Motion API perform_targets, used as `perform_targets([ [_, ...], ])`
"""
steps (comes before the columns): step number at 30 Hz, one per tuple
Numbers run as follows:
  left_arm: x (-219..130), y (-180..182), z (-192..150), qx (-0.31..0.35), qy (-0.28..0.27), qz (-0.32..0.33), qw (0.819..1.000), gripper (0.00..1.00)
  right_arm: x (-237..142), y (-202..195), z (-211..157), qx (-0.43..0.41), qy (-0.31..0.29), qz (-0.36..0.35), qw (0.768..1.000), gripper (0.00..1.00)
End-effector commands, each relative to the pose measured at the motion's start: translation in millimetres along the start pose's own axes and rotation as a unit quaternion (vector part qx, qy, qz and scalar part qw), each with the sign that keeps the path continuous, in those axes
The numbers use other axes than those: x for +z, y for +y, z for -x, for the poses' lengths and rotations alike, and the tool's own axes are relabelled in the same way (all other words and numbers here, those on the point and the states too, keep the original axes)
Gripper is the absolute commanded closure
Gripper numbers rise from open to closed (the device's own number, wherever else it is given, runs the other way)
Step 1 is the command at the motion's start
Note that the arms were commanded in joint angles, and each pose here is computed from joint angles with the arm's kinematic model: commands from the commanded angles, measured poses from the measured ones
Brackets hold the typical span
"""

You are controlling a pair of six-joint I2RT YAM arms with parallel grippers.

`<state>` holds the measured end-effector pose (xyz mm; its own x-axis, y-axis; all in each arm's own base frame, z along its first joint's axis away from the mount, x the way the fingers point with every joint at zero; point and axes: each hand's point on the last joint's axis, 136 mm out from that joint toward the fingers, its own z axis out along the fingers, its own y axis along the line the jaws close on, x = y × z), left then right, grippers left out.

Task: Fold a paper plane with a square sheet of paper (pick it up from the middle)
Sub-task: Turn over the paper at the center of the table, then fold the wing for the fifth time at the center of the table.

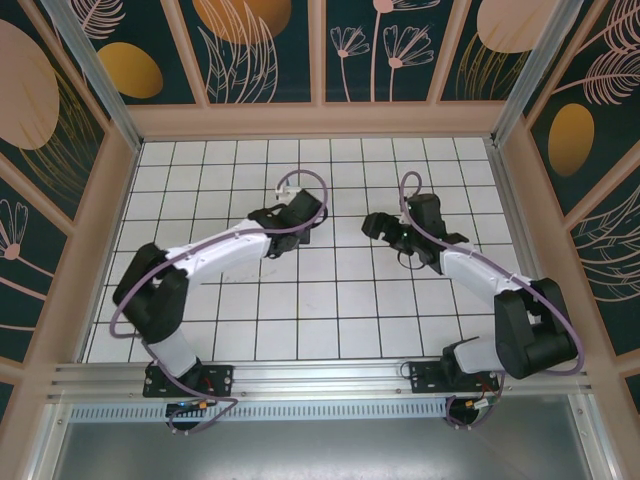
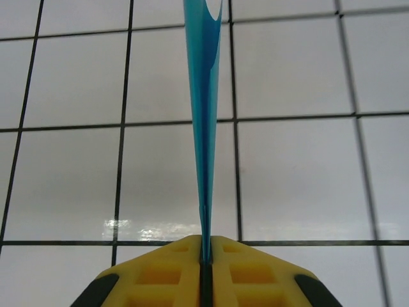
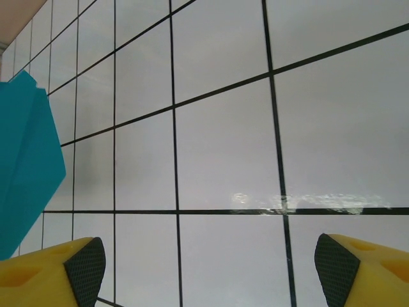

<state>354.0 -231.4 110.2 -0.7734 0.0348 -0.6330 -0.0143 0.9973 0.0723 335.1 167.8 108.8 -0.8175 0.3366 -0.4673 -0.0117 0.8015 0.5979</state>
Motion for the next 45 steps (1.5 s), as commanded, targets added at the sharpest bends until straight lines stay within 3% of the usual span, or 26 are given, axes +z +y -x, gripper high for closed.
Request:
perform_targets([
  [1,14.8,7.4,-23.0,0.051,0.036,0.058,0.996,0.87,-4.8,-15.6,0.8,0.014,-0.015,-0.027,0.999,0.12],
  [4,24.0,-26.1,-26.7,0.024,0.051,-0.009,0.998,0.83,-4.9,-23.0,-2.0,0.027,-0.015,-0.034,0.999,0.12],
  [8,18.0,-76.5,-21.6,-0.019,0.061,-0.138,0.988,0.56,-3.4,-23.3,-7.9,0.030,-0.004,-0.028,0.999,0.13],
  [10,15.3,-81.6,-15.7,-0.030,0.059,-0.160,0.985,0.44,-2.6,-13.5,-11.6,0.018,0.010,-0.003,1.000,0.13],
  [16,5.3,-52.7,5.9,-0.111,0.035,-0.213,0.970,0.24,4.5,16.9,-25.5,-0.011,0.047,0.028,0.998,0.17],
  [20,-14.9,-13.3,23.5,-0.182,-0.012,-0.231,0.956,0.10,23.5,52.6,-43.9,-0.027,0.086,0.044,0.995,0.29],
  [22,-17.5,5.6,15.4,-0.201,-0.024,-0.222,0.954,0.05,34.8,68.0,-51.7,-0.030,0.103,0.044,0.993,0.37],
  [27,-27.4,34.0,3.9,-0.237,-0.048,-0.221,0.945,0.01,65.0,107.2,-72.4,-0.038,0.143,0.052,0.988,0.48],
  [33,-38.9,36.6,4.4,-0.253,-0.075,-0.255,0.930,0.02,109.3,144.1,-92.2,-0.050,0.203,0.066,0.976,0.56],
  [38,-44.5,54.5,9.8,-0.255,-0.122,-0.234,0.930,0.02,136.7,140.5,-100.7,-0.055,0.233,0.046,0.970,0.57],
  [45,-42.0,59.5,10.0,-0.259,-0.129,-0.220,0.932,0.01,145.5,100.1,-116.0,-0.078,0.268,-0.003,0.960,0.57],
])
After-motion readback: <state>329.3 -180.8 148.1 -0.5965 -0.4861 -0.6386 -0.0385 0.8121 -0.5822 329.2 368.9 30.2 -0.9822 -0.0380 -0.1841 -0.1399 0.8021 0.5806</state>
